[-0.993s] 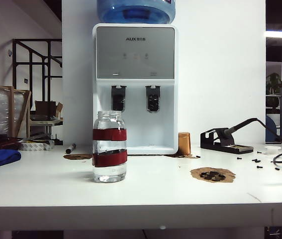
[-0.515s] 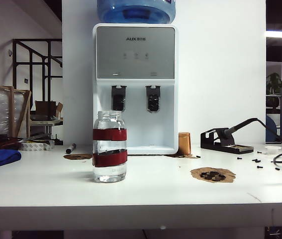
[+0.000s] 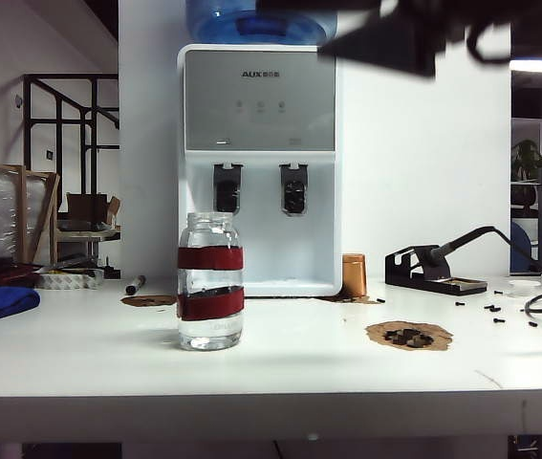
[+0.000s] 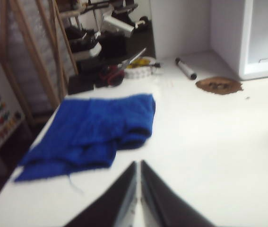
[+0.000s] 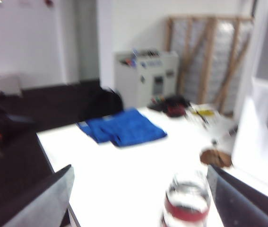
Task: Pick up the water bottle with two loops of red belts, then reach the front water dispenser and gently press the gray-black baffle horizontally to get a little water.
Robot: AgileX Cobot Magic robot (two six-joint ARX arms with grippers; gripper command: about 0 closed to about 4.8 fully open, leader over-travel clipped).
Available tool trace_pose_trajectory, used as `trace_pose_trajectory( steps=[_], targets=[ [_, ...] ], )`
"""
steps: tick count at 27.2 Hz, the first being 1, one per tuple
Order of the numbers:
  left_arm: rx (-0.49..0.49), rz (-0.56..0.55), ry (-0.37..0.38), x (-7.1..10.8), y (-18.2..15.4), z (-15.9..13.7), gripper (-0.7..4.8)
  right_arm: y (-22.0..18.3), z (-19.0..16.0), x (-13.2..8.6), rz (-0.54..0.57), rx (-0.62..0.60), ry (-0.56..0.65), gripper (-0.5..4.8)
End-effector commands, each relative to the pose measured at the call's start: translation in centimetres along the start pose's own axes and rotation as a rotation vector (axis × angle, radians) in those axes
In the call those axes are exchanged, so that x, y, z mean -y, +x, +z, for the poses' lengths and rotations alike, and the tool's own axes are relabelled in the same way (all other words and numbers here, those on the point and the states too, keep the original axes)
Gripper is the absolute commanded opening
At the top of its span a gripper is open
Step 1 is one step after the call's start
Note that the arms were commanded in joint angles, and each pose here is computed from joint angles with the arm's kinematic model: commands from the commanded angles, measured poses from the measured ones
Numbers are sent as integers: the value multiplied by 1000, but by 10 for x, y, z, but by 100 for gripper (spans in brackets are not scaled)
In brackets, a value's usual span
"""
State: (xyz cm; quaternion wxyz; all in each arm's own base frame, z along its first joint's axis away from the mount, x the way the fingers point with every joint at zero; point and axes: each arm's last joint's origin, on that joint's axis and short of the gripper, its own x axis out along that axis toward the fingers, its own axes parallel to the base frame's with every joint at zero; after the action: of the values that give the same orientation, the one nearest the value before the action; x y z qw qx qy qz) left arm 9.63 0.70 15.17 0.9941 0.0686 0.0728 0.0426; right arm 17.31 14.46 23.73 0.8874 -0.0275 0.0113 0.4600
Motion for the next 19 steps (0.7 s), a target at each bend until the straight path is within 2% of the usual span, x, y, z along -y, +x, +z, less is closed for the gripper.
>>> trace_pose_trajectory(
  steps=[1, 4, 11, 14, 17, 19],
  targets=[
    [122, -81, 13, 0, -3, 18, -5, 4, -13, 0, -28, -3, 5, 479],
    [149, -194, 19, 2, -10, 31, -5, 8, -23, 1, -15, -11, 32, 479],
    [200, -284, 19, -1, -22, 64, -5, 19, -42, 3, -13, -59, 46, 479],
    [154, -323, -55, -4, -28, 90, -5, 26, -52, 5, -19, -68, 51, 479],
    [88, -373, -68, -6, -27, 111, -5, 36, -69, 6, -4, -66, 138, 479],
    [65, -394, -71, -7, -26, 121, -5, 37, -73, 7, -21, -63, 137, 479]
  ],
)
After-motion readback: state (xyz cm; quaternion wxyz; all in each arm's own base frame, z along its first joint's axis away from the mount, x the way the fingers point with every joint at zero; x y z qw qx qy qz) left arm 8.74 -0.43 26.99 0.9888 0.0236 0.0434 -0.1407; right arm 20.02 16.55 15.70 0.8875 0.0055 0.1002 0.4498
